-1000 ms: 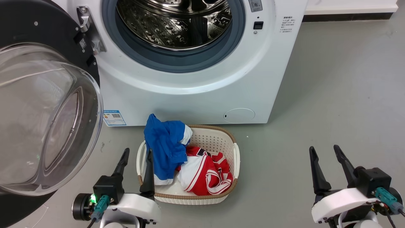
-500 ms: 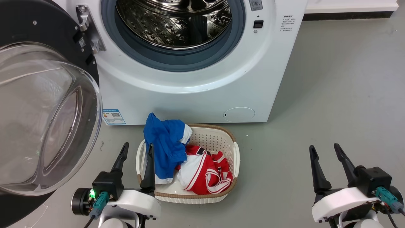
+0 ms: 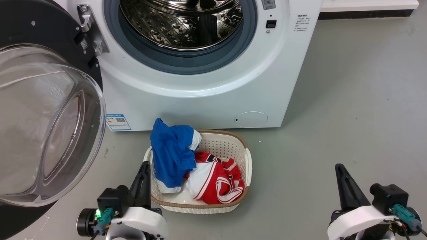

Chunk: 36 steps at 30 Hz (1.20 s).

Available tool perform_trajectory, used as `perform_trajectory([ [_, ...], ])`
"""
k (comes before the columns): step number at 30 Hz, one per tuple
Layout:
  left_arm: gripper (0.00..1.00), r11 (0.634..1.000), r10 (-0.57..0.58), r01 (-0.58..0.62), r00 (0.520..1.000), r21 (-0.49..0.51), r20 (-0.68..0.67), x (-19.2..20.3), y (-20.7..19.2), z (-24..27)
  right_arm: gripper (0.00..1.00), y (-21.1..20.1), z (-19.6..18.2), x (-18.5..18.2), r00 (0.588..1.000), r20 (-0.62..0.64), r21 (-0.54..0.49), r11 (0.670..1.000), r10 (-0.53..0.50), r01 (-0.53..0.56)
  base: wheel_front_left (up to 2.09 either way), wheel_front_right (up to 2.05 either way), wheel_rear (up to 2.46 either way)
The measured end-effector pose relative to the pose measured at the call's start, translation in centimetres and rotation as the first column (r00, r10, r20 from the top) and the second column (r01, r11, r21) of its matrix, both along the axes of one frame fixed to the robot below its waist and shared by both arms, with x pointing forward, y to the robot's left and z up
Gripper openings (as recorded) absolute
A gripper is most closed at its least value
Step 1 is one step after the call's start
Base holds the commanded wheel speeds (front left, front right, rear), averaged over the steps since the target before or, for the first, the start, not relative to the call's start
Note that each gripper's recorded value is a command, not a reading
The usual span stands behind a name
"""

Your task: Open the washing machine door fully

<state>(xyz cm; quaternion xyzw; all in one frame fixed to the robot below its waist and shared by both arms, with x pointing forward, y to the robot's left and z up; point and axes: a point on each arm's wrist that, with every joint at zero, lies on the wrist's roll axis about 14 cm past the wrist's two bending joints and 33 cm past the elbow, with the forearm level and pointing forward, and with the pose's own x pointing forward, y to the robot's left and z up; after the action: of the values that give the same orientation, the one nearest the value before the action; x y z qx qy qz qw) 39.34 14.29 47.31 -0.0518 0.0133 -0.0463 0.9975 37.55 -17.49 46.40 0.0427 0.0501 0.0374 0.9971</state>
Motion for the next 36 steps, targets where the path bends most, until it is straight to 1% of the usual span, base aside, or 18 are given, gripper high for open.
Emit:
perform_trajectory([
  [6,0.00,0.994,0.033,-0.038,0.998,-0.101,-0.047,-0.2,0.7,-0.6,0.00,-0.3,-0.4,-0.3,0.999,-0.025,0.108,0.994,-0.029,0.032,0.00,0.00,0.00],
  [12,0.00,0.975,0.059,-0.074,0.995,-0.209,-0.079,-0.2,1.5,-0.8,0.00,-0.6,-0.3,-0.2,0.998,-0.037,0.221,0.973,-0.057,0.064,0.00,0.00,0.00],
  [13,0.00,0.962,0.069,-0.092,0.993,-0.258,-0.097,-0.2,1.8,-0.9,0.00,-0.8,-0.3,-0.2,0.997,-0.045,0.273,0.959,-0.070,0.079,0.00,0.00,0.00],
  [22,0.00,0.909,0.088,-0.134,0.987,-0.394,-0.133,-0.3,2.5,-1.0,0.00,-1.2,-0.2,-0.1,0.993,-0.065,0.411,0.905,-0.096,0.114,0.00,0.00,0.00],
  [23,0.00,0.888,0.091,-0.146,0.985,-0.436,-0.143,-0.3,2.7,-1.0,0.00,-1.3,0.0,0.1,0.992,-0.067,0.452,0.883,-0.103,0.122,0.00,0.00,0.00],
  [36,0.00,0.786,0.095,-0.182,0.980,-0.591,-0.176,-0.3,3.4,-0.8,0.00,-1.7,0.4,0.2,0.988,-0.088,0.608,0.779,-0.125,0.153,0.00,0.00,0.00],
])
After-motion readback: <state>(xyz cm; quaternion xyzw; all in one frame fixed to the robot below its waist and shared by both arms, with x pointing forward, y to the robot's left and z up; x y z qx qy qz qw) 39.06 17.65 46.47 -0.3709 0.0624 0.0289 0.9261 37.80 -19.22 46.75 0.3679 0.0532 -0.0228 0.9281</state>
